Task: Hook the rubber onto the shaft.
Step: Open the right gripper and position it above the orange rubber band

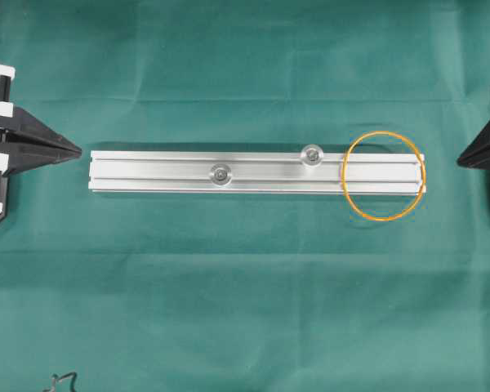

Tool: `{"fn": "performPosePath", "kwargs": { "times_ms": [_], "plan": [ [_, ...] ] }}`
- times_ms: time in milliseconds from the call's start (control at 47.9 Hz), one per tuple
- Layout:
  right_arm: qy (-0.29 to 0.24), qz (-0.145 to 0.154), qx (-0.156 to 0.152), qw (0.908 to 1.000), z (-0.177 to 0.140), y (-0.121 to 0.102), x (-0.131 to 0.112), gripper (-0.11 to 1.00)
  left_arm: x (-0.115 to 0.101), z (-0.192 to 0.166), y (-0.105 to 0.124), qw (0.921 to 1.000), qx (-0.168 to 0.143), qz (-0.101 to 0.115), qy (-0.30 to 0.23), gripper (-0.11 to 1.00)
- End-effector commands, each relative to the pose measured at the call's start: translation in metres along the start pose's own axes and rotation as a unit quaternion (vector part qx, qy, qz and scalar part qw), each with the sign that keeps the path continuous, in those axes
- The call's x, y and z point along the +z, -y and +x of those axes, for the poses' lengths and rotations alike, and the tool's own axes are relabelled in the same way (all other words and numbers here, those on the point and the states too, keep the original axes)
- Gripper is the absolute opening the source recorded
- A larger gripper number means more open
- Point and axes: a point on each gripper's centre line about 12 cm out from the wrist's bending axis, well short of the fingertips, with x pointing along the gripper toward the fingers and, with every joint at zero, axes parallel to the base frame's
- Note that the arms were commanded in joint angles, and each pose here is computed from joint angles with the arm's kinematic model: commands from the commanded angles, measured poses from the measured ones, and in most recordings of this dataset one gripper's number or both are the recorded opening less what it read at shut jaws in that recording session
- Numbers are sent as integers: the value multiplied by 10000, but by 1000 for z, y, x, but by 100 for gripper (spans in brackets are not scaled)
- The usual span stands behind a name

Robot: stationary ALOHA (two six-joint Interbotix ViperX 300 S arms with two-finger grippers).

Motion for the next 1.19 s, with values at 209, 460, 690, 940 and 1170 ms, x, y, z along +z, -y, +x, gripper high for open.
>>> {"fn": "performPosePath", "kwargs": {
  "times_ms": [209, 460, 690, 940, 1170],
  "plan": [
    [-1089, 4, -216, 9938, -1, 0, 2, 3, 12, -2, 0, 9999, -5, 27, 138, 0],
    [-1062, -14, -277, 9940, -1, 2, 2, 3, 12, -2, 0, 9999, -5, 19, 138, 0],
    [-1058, -22, -298, 9939, -1, 2, 2, 3, 12, -2, 0, 9999, -5, 19, 138, 0],
    [-1061, -55, -363, 9937, -1, 4, 2, 18, 12, -2, 0, 9999, -5, 19, 138, 0],
    [-1051, -116, -377, 9937, -2, 4, 2, 81, 12, -2, 0, 9999, -5, 19, 138, 0]
  ]
}}
